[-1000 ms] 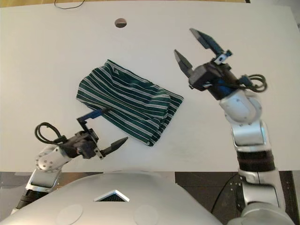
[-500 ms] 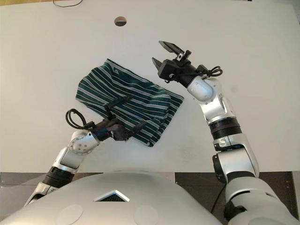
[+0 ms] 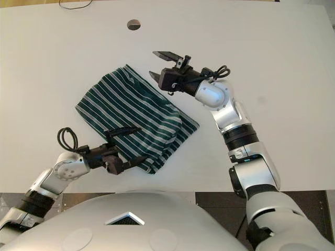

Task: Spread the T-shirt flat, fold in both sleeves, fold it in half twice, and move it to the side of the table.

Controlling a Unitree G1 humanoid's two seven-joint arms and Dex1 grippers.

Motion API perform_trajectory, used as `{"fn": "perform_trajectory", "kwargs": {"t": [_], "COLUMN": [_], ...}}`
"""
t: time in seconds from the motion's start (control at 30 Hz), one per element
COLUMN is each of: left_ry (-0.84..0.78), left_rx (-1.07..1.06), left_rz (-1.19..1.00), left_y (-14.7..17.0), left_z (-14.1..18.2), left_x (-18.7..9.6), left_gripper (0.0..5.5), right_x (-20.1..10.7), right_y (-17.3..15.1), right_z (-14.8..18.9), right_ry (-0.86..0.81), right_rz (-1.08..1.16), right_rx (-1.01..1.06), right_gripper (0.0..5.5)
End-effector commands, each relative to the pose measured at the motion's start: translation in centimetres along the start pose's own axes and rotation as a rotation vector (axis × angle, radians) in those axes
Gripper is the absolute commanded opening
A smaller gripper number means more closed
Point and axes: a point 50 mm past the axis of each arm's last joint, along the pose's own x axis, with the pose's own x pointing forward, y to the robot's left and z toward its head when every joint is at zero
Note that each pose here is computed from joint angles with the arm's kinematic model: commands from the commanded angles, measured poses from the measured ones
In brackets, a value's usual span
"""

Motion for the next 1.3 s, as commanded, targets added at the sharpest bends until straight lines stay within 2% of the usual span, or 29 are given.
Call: {"fn": "perform_trajectory", "kwargs": {"t": [0.03, 0.13, 0.27, 0.37, 0.47, 0.63, 0.8, 0.9, 0.97, 1.03, 1.1, 1.2, 1.3], "left_ry": [0.072, 0.091, 0.169, 0.119, 0.058, -0.061, -0.132, -0.220, -0.284, -0.296, -0.243, -0.172, -0.088], "left_rx": [-0.126, -0.125, -0.038, -0.010, -0.025, -0.072, -0.103, -0.115, -0.142, -0.190, -0.213, -0.221, -0.151], "left_rz": [-0.188, -0.184, -0.016, 0.080, 0.093, 0.090, 0.105, 0.273, 0.445, 0.590, 0.646, 0.692, 0.718], "left_y": [-3.1, -2.7, 0.9, 2.5, 2.6, 2.5, 2.5, 4.9, 7.0, 8.4, 8.7, 9.3, 10.4], "left_z": [0.7, 0.7, -1.2, -0.8, 0.1, 2.1, 3.8, 4.9, 5.2, 4.1, 2.4, 0.5, -1.1], "left_x": [-3.2, -4.0, -4.7, -4.3, -3.8, -3.6, -3.8, -4.4, -5.0, -5.4, -5.3, -5.3, -5.7], "left_gripper": [5.24, 5.24, 5.24, 5.24, 5.24, 5.24, 5.24, 5.24, 5.24, 5.24, 5.24, 5.24, 5.24], "right_x": [2.2, 3.5, 5.1, 5.2, 5.4, 6.3, 5.6, 5.0, 4.5, 3.1, 1.6, 0.6, 0.7], "right_y": [0.3, 0.8, 2.7, 4.6, 6.4, 9.1, 8.9, 9.0, 7.8, 4.9, 2.9, 2.4, 2.9], "right_z": [1.0, 1.3, 2.1, 2.9, 3.2, -0.3, -3.0, -4.1, -5.3, -7.4, -8.7, -9.2, -8.6], "right_ry": [-0.036, -0.042, -0.077, -0.116, -0.127, 0.090, 0.238, 0.303, 0.385, 0.509, 0.574, 0.555, 0.455], "right_rz": [0.072, 0.095, 0.147, 0.215, 0.293, 0.373, 0.350, 0.346, 0.267, 0.066, -0.088, -0.195, -0.211], "right_rx": [0.027, 0.040, 0.070, 0.088, 0.104, 0.166, 0.256, 0.299, 0.362, 0.450, 0.512, 0.583, 0.591], "right_gripper": [2.58, 2.58, 2.58, 2.58, 2.58, 2.58, 2.58, 2.58, 2.58, 2.58, 2.58, 2.58, 2.58]}}
